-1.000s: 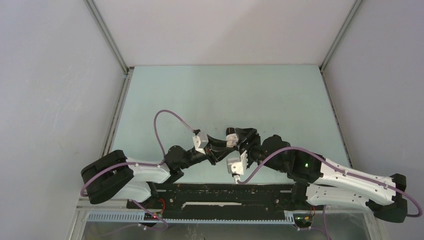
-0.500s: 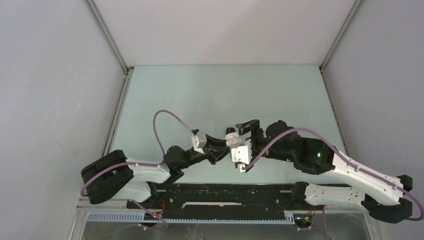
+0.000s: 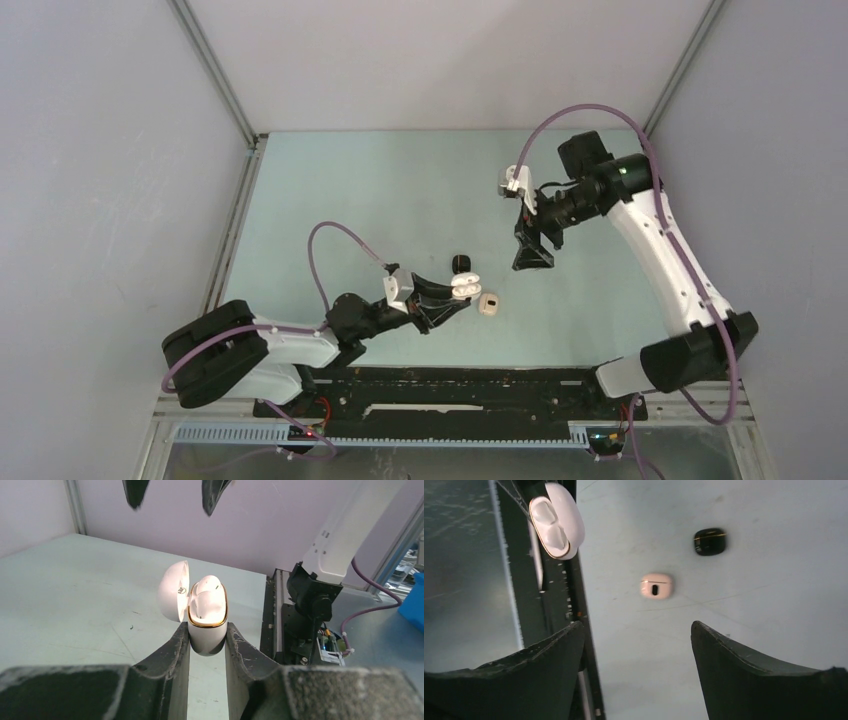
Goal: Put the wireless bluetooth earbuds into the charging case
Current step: Place the earbud in the charging case, then close the charging case.
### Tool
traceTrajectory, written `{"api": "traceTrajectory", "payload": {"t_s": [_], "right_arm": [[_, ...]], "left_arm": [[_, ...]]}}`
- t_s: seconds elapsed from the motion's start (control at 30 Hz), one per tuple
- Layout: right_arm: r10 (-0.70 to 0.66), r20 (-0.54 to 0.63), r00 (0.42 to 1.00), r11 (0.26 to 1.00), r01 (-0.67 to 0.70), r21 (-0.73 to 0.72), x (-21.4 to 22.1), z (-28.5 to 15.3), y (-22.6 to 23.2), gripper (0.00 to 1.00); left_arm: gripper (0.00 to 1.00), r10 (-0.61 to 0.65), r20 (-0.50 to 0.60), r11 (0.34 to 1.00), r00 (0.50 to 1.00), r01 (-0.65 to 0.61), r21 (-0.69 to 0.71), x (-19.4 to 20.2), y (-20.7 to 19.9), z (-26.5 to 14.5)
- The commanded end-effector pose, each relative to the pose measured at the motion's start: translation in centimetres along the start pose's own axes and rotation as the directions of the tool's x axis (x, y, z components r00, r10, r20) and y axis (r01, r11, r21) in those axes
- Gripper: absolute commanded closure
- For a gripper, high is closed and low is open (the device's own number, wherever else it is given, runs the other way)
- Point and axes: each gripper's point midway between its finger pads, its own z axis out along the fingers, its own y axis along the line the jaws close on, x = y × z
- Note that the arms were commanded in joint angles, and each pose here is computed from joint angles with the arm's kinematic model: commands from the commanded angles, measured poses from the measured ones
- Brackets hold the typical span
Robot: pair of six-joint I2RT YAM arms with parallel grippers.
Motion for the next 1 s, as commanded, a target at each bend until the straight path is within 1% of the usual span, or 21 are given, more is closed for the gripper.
{"api": "traceTrajectory", "payload": {"t_s": [0.0, 0.1, 0.2, 0.27, 0.3, 0.43, 0.53, 0.73, 0.87, 0.97], "right_arm": [[0.174, 0.081, 0.982, 0.946, -0.143, -0.292, 1.0, -0.3, 5.3, 0.22], [0.116, 0.148, 0.982, 0.951, -0.066, -0.303, 1.5, 0.5, 6.0, 0.24], [0.082, 0.204, 0.975, 0.959, -0.021, -0.282, 1.9, 1.2, 6.5, 0.21], [0.067, 0.238, 0.969, 0.971, -0.008, -0.239, 2.0, 1.8, 6.0, 0.2], [0.111, 0.227, 0.968, 0.97, -0.056, -0.235, 2.5, 2.1, 6.1, 0.19], [0.138, 0.231, 0.963, 0.98, -0.1, -0.169, 3.5, 3.7, 4.6, 0.17], [0.163, 0.251, 0.954, 0.976, -0.119, -0.181, 3.4, 4.2, 4.4, 0.17], [0.129, 0.3, 0.945, 0.969, -0.056, -0.241, 1.9, 4.5, 5.9, 0.17], [0.079, 0.288, 0.954, 0.966, -0.001, -0.259, 1.5, 5.1, 7.2, 0.17], [0.06, 0.274, 0.96, 0.965, 0.015, -0.263, 1.5, 5.6, 7.8, 0.17]], "left_arm": [[1.0, 0.031, 0.035, 0.997, 0.999, -0.033, 0.071, -1.1, -0.8, 0.5], [1.0, -0.001, 0.01, 0.996, 1.0, 0.0, 0.091, -0.5, -0.7, 1.1], [1.0, -0.028, -0.006, 0.994, 1.0, 0.029, 0.107, -0.2, -0.7, 1.6], [1.0, -0.045, -0.007, 0.991, 0.999, 0.045, 0.125, -0.4, -1.0, 2.0], [1.0, -0.052, -0.007, 0.99, 0.999, 0.053, 0.129, -0.4, -1.0, 2.2], [1.0, -0.058, -0.003, 0.992, 0.998, 0.058, 0.111, -0.6, -0.7, 2.5], [1.0, -0.07, -0.011, 0.991, 0.998, 0.07, 0.112, -0.5, -0.7, 2.7], [1.0, -0.091, -0.019, 0.989, 0.996, 0.093, 0.116, -0.7, -0.9, 3.0], [1.0, -0.093, -0.024, 0.989, 0.995, 0.096, 0.112, -0.7, -0.8, 3.0], [1.0, -0.099, -0.024, 0.99, 0.995, 0.101, 0.104, -0.7, -0.7, 2.9]]}}
